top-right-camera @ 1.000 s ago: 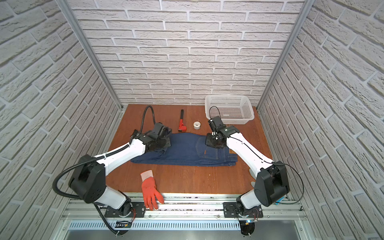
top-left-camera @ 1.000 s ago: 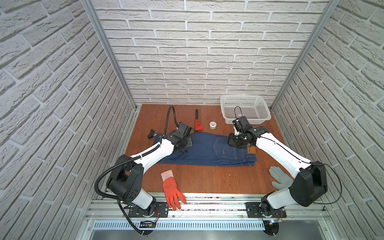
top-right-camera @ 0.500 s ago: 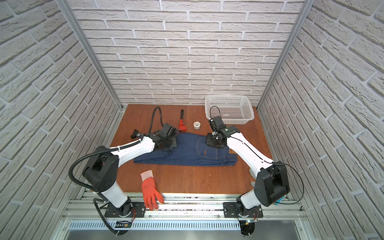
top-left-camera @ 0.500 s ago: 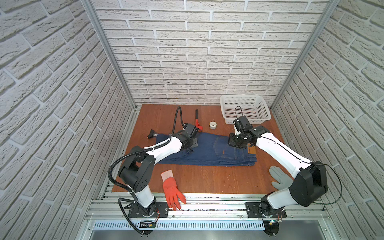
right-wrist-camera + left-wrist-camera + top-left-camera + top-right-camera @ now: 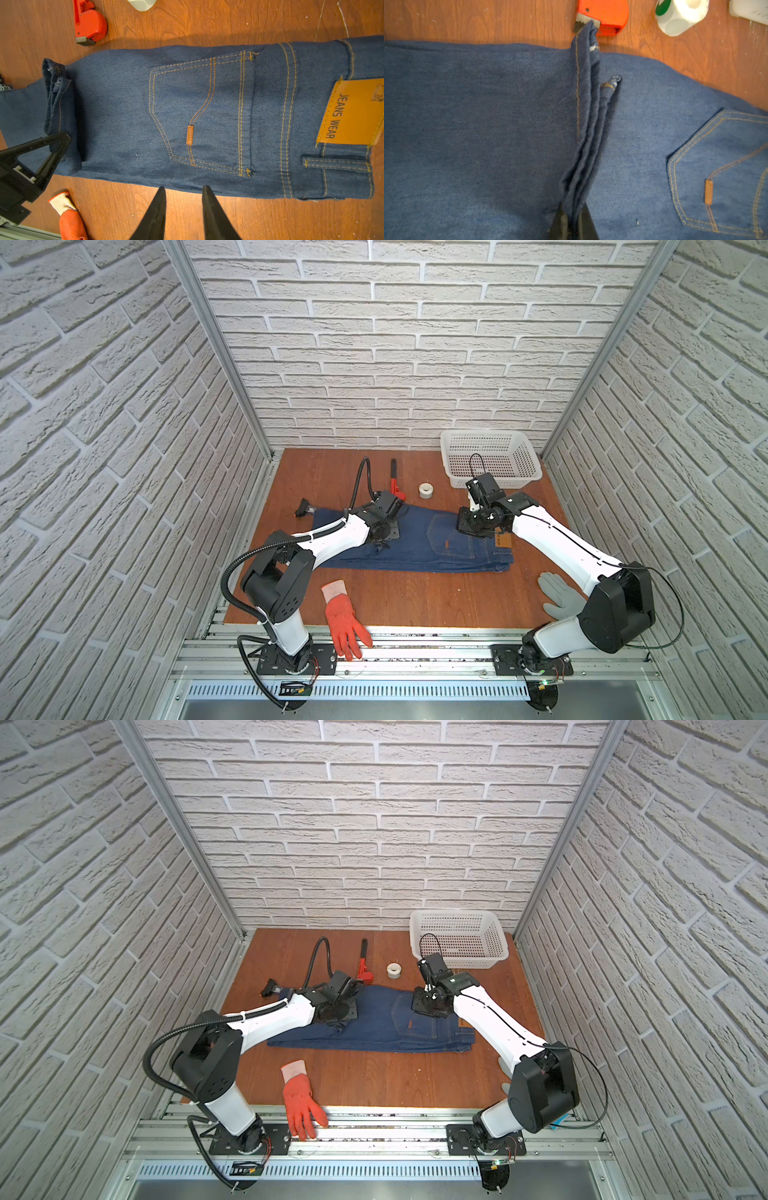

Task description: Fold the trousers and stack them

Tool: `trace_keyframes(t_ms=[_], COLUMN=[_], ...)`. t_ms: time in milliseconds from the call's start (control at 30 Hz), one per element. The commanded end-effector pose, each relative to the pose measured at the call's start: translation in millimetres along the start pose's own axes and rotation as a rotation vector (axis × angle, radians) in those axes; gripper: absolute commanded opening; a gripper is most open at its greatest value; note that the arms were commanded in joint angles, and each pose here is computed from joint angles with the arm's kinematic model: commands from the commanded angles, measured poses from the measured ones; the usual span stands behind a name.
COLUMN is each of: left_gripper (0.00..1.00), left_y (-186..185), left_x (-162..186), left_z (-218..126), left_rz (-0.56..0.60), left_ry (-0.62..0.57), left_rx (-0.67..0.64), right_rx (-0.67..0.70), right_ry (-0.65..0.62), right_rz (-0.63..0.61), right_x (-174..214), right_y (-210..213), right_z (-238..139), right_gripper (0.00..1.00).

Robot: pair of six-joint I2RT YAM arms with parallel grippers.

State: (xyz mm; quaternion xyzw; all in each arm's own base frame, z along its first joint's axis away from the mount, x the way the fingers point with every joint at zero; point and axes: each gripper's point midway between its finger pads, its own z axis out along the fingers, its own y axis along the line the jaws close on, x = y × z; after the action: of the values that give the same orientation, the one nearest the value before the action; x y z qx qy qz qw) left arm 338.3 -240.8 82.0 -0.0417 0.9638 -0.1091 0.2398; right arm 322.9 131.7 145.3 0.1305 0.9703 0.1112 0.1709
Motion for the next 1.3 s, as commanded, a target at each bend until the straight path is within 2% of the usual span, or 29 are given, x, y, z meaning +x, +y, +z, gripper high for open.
trace_keyframes(t_ms=[0,367,400,500,633,767,900,1067,1267], left_gripper=[0.00,0.00,0.02,0.13,0.43,0.58,0.68,0.74,0.74], left_y=[-6,-11,-12,-15,-22,-31,-34,9,92], left_x=[0,14,14,13,10,-6,-36,-66,-67], left_z=[-2,12,12,9,4,-17,-58,-94,-102], left_rz=[0.010,0.007,0.007,0.007,0.016,0.028,0.059,0.031,-0.038], left_ry=[0.013,0.055,0.058,0.059,0.057,0.017,-0.072,-0.129,-0.084], left_rx=[0.010,0.016,0.018,0.024,0.039,0.070,0.084,0.042,0.026], right_rx=[-0.001,0.012,0.014,0.014,0.006,0.000,-0.020,-0.073,-0.126], right_ry=[0.006,0.035,0.036,0.040,0.043,0.038,0.030,0.033,0.038], right_rz=[0.002,0.008,0.009,0.012,0.013,0.015,0.004,-0.037,-0.092], right_x=[1,8,8,9,9,7,5,7,12], right_y=[-2,-6,-7,-7,-5,-3,7,44,94], right_z=[10,24,24,27,28,27,27,34,47], right_gripper=[0.32,0.32,0.32,0.32,0.32,0.32,0.32,0.32,0.32])
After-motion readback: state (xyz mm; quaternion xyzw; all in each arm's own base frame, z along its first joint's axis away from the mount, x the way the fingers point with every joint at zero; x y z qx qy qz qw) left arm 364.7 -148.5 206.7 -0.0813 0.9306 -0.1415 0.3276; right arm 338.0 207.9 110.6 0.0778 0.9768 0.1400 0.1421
